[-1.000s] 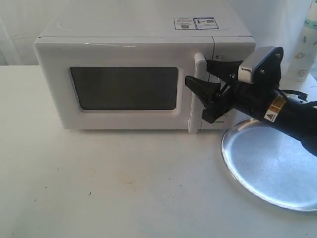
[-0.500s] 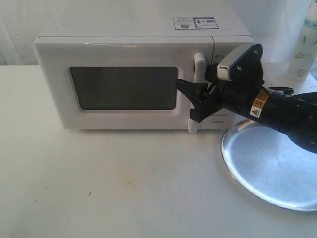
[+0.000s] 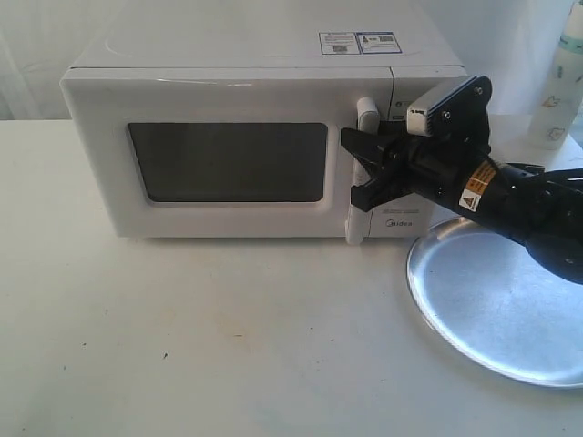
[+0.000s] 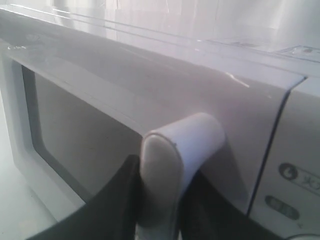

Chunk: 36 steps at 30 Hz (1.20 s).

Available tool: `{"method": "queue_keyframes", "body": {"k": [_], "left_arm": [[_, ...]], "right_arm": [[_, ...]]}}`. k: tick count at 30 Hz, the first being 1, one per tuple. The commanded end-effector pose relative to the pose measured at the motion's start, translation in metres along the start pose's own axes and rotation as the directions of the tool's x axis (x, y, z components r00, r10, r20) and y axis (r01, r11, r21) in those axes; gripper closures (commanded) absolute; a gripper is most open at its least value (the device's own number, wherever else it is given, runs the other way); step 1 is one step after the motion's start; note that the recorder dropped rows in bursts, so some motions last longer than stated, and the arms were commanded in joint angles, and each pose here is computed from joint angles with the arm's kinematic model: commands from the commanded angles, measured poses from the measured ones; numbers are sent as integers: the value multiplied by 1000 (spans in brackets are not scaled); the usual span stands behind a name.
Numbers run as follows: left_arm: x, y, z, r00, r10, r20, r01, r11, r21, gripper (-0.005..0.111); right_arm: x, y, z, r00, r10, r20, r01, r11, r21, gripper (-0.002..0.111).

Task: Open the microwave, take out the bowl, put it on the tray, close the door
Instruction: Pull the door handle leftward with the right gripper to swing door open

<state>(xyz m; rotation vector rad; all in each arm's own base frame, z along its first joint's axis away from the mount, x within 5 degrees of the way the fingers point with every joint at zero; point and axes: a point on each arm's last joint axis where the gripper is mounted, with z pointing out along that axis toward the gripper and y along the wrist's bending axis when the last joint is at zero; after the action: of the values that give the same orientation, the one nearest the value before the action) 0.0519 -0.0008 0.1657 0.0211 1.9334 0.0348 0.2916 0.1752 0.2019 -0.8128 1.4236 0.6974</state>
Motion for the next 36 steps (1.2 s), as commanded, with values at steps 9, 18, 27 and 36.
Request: {"method": "queue_keyframes", "body": {"k": [9, 18, 27, 36], "left_arm": [[-1, -1, 0, 1000, -6, 3, 6, 1000, 8, 107], [-1, -1, 0, 1000, -6, 3, 6, 1000, 8, 107], [-1, -1, 0, 1000, -6, 3, 6, 1000, 8, 107], [-1, -1, 0, 1000, -6, 3, 6, 1000, 8, 107]], "right_arm": [[-13, 46, -5, 970, -193, 146, 237, 883, -406, 108], [-18, 53, -14, 964, -215, 155, 261, 867, -425, 108], [-24, 60, -21, 948, -267, 175, 319, 818, -478, 108], [-31, 61, -24, 973, -184, 139, 229, 842, -489, 108]]}}
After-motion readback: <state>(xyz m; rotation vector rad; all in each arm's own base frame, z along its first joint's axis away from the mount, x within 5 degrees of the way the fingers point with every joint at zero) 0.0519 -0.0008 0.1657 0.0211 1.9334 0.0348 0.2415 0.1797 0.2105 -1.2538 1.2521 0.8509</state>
